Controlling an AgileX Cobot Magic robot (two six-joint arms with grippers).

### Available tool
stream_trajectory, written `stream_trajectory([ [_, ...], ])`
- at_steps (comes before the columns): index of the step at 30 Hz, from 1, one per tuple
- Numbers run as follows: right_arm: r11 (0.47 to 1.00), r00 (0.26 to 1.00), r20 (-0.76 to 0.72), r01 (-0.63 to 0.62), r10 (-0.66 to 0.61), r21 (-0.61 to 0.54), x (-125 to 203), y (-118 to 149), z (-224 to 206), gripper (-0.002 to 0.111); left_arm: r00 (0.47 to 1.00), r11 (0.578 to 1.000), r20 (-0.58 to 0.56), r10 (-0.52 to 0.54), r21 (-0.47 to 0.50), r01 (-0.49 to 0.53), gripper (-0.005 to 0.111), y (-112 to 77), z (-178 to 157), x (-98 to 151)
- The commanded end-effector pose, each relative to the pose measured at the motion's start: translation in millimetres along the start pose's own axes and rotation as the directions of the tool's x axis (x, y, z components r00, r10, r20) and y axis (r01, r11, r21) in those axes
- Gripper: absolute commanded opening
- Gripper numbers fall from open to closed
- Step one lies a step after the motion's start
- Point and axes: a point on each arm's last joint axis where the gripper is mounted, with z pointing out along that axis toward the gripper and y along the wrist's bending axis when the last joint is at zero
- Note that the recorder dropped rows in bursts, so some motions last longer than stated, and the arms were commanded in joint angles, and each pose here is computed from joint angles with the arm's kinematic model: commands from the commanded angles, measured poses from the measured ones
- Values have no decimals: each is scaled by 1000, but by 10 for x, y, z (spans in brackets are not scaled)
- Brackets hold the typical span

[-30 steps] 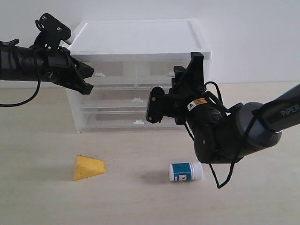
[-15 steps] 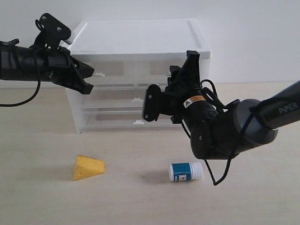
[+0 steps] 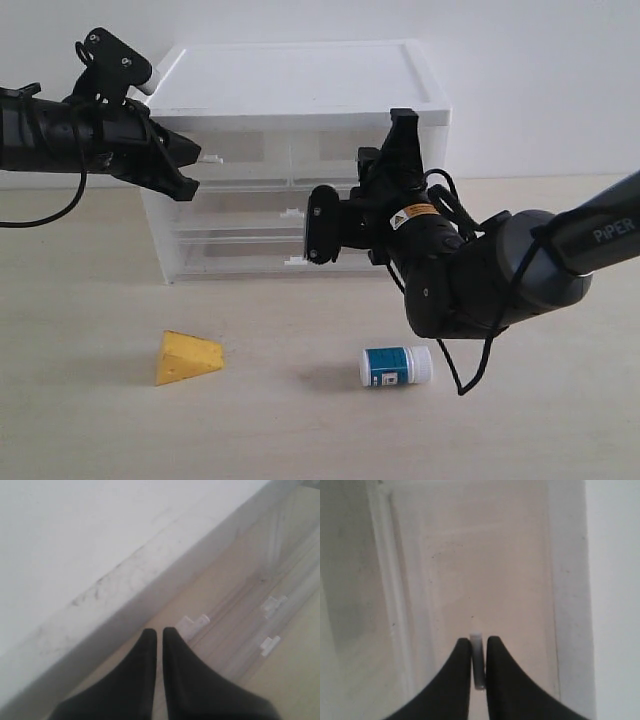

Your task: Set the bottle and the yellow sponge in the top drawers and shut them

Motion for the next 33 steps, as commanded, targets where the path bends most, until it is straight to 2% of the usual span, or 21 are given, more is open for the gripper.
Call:
stream_trajectory([
  [1,1000,999,-46,-20,20,16,58,-55,35,1,999,994,-8,-47,-102,46,4,156,-16,-37],
  [17,997,994,-98,46,-39,65,104,-102,26,0,999,994,-9,-45,-101,44,4,156,-16,-37],
  [33,987,992,-125,38,-18,158,94,-182,0,0,999,994,-10,-45,-103,44,4,157,-16,-36],
])
